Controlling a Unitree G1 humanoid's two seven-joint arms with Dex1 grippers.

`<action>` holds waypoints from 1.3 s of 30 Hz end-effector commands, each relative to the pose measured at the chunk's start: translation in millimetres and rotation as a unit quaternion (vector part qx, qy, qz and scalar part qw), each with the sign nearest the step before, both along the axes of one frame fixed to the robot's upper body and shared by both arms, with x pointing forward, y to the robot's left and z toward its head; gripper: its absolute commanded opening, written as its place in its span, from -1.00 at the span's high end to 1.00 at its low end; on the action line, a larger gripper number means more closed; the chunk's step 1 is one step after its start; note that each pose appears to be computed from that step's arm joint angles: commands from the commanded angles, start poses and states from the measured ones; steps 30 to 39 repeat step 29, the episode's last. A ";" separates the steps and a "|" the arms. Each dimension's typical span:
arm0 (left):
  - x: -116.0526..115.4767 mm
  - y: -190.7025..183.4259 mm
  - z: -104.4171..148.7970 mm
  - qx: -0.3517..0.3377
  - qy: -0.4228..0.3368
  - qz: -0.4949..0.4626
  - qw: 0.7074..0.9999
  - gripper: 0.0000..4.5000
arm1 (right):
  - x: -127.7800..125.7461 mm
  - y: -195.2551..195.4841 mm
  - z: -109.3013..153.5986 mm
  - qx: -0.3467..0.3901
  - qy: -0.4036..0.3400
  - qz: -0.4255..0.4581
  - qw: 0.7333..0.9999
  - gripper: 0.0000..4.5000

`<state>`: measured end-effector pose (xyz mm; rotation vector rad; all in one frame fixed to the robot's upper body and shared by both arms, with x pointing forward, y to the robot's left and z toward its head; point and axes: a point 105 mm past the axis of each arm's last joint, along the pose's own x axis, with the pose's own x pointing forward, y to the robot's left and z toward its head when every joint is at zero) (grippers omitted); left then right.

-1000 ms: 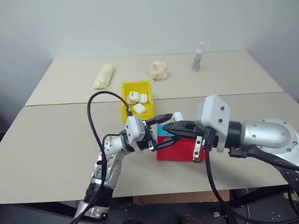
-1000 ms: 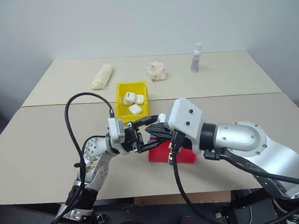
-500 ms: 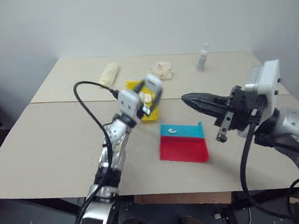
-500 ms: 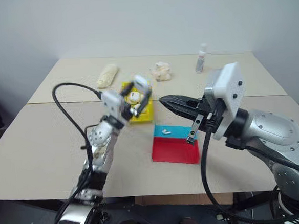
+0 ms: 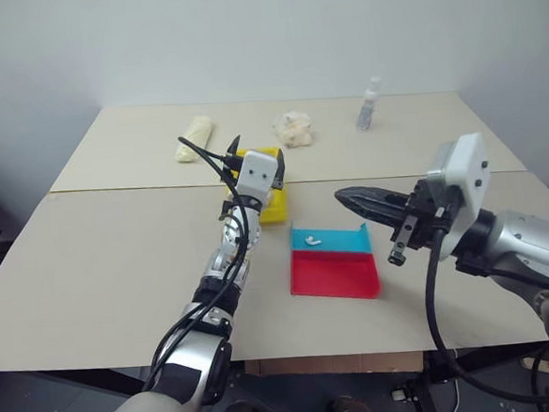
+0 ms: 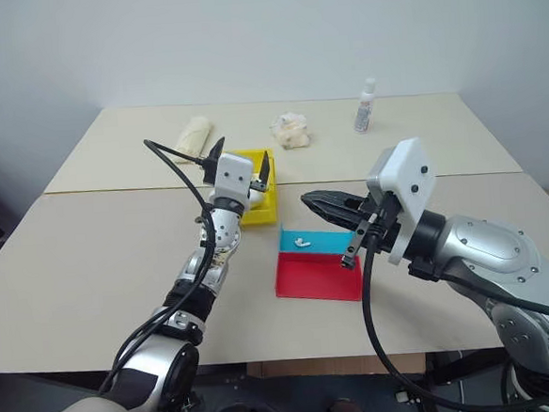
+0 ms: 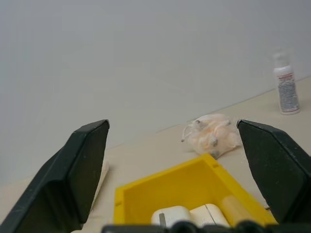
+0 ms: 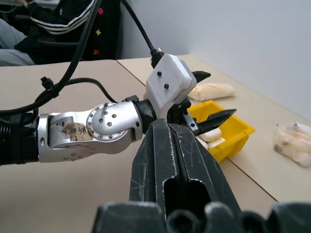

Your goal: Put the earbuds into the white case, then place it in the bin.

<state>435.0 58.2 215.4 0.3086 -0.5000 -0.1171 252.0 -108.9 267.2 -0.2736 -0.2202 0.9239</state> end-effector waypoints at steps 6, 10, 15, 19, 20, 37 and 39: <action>-20.5 -10.4 24.7 -0.110 0.152 -0.231 0.955 -0.99 | -7.5 -14.5 0.3 -0.031 -0.018 -0.023 0.999 1.00; -57.8 14.7 15.0 -0.097 0.167 -0.353 0.915 -0.99 | -13.1 -44.0 -23.0 -0.111 0.011 -0.045 0.993 1.00; -90.4 51.3 6.1 0.004 0.174 -0.360 0.917 -0.99 | -26.9 -93.8 -35.3 -0.193 0.025 -0.071 0.978 1.00; -129.2 71.2 -13.1 0.133 0.214 -0.404 0.880 -0.99 | -39.2 -126.2 -41.3 -0.245 0.035 -0.084 0.965 1.00; -137.6 77.1 -22.1 0.176 0.234 -0.405 0.866 -0.99 | -41.8 -134.5 -45.2 -0.263 0.038 -0.087 0.960 1.00; -153.7 83.8 -43.8 0.253 0.278 -0.408 0.832 -0.99 | -36.3 -152.5 -74.4 -0.323 0.060 -0.060 0.943 1.00; -153.7 83.8 -43.8 0.253 0.278 -0.408 0.832 -0.99 | -36.3 -152.5 -74.4 -0.323 0.060 -0.060 0.943 1.00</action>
